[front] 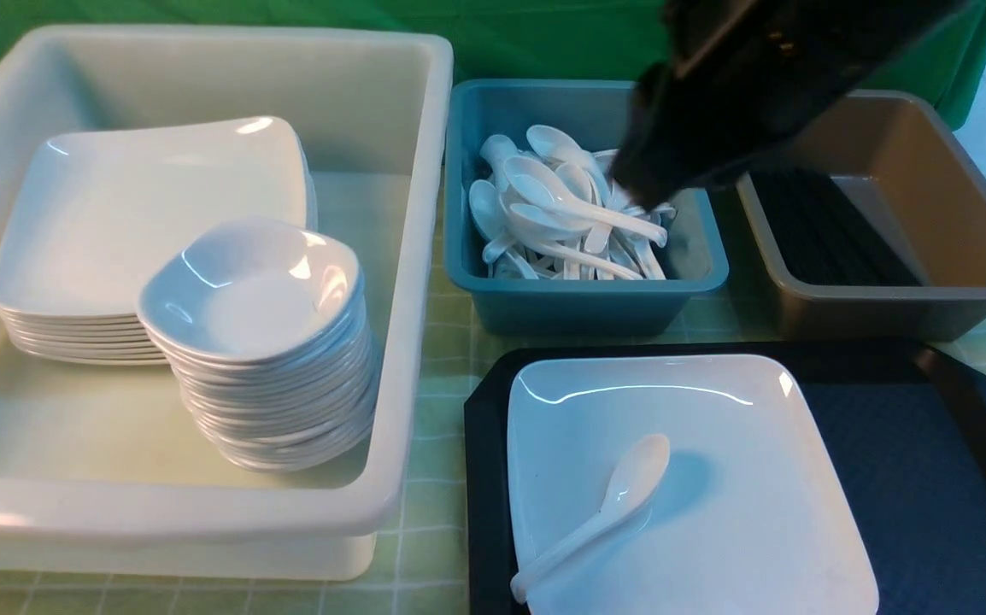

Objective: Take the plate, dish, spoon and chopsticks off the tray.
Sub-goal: Use the left arm to grab a soup spoon from the plate

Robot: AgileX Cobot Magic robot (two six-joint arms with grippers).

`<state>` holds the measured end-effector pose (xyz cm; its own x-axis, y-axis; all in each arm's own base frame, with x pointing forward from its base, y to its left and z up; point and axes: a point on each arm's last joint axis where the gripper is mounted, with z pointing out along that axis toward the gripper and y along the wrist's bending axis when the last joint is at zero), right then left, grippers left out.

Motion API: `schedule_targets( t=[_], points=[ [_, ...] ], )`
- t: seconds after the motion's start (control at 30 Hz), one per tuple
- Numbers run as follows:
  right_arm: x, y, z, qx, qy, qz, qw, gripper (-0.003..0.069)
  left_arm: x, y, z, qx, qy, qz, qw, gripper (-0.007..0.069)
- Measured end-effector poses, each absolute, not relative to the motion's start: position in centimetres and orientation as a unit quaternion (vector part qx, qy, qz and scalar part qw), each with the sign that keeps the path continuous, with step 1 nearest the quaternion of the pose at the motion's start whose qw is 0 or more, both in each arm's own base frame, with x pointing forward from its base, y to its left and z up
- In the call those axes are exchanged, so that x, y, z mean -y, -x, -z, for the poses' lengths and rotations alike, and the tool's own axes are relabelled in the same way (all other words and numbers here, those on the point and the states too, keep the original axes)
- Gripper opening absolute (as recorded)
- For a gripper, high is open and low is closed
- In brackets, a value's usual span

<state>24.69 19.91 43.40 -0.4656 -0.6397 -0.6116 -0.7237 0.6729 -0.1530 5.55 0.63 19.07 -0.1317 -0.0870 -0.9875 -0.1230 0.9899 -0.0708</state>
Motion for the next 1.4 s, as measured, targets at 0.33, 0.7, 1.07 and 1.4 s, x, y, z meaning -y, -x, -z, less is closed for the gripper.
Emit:
schedule_targets(
  t=[0.33,0.7,1.07,1.4],
  points=[
    [-9.5,-15.7,-43.8,-0.861,0.327,0.035,0.387,0.0007,-0.1,-5.7,-20.3,-0.626,0.336,0.297,0.638,0.0225],
    [-3.7,-8.7,-36.0,-0.891,0.276,0.023,0.359,0.0007,0.2,-4.8,-25.0,-0.545,0.369,0.402,0.636,0.012],
    [-2.8,-7.9,-35.1,-0.889,0.268,0.032,0.369,0.0007,4.1,-10.2,-40.5,-0.831,0.036,0.311,0.46,-0.0017],
    [-1.9,-8.4,-35.5,-0.879,0.266,0.089,0.387,0.0007,9.8,-22.3,-38.1,-0.897,-0.137,0.358,0.221,-0.0017]
  ],
)
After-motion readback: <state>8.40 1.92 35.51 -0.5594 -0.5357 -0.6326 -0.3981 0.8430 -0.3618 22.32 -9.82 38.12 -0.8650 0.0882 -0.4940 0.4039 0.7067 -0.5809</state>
